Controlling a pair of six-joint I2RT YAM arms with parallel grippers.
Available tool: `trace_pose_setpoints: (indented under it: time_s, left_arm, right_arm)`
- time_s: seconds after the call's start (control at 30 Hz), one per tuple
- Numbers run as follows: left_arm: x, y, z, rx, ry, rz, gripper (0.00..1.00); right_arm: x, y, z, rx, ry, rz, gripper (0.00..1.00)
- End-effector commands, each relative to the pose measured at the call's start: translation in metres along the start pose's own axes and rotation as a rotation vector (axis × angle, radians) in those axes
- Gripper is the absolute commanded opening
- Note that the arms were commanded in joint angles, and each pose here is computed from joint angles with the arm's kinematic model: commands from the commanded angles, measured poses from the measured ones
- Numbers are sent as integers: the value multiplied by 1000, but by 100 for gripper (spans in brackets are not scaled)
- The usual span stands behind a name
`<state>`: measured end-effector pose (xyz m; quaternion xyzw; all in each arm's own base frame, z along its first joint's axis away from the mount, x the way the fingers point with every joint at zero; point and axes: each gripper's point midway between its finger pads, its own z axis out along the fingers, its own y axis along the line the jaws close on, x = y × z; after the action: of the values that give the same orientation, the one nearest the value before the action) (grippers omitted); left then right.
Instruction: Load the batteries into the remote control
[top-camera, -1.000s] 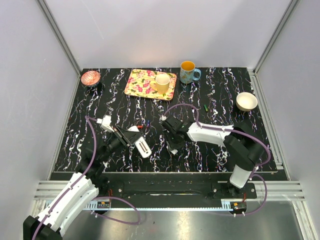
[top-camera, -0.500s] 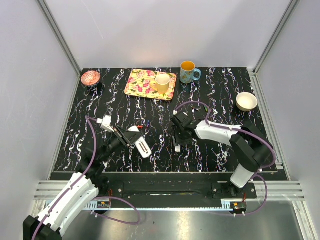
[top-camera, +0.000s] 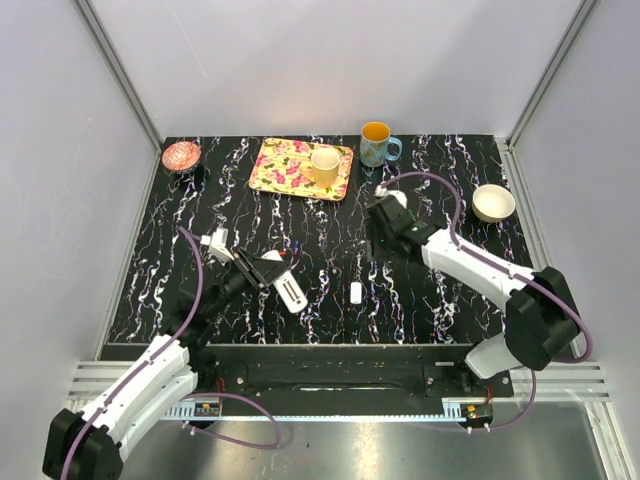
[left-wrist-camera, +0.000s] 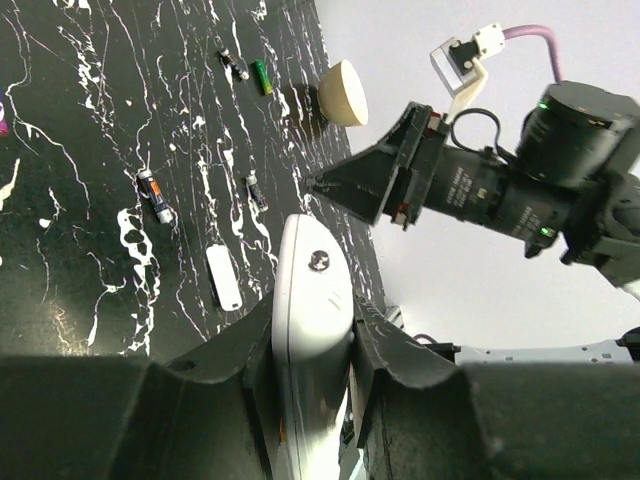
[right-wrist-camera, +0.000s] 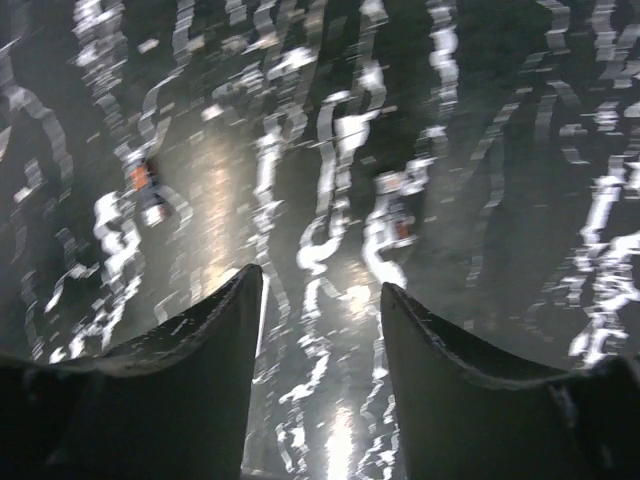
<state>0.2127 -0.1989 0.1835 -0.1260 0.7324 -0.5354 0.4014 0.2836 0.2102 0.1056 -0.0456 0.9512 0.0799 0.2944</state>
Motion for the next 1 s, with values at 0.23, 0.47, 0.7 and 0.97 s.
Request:
trace_pose_setpoints:
  time_s: [0.23, 0.47, 0.7, 0.97]
  left_arm:
    - [-9, -38, -3, 227, -63, -3, 0]
    - [-2, -32, -5, 235, -47, 21, 8]
    - [2, -28, -11, 290, -71, -43, 0]
    - [13, -53, -13, 368, 43, 36, 0]
  right_arm:
    - [-21, -74, 38, 194, -16, 58, 50]
    - [-32, -82, 34, 242, -87, 92, 66]
    - [-38, -76, 46, 226, -76, 72, 55]
    - [-40, -62, 62, 165, -39, 19, 38]
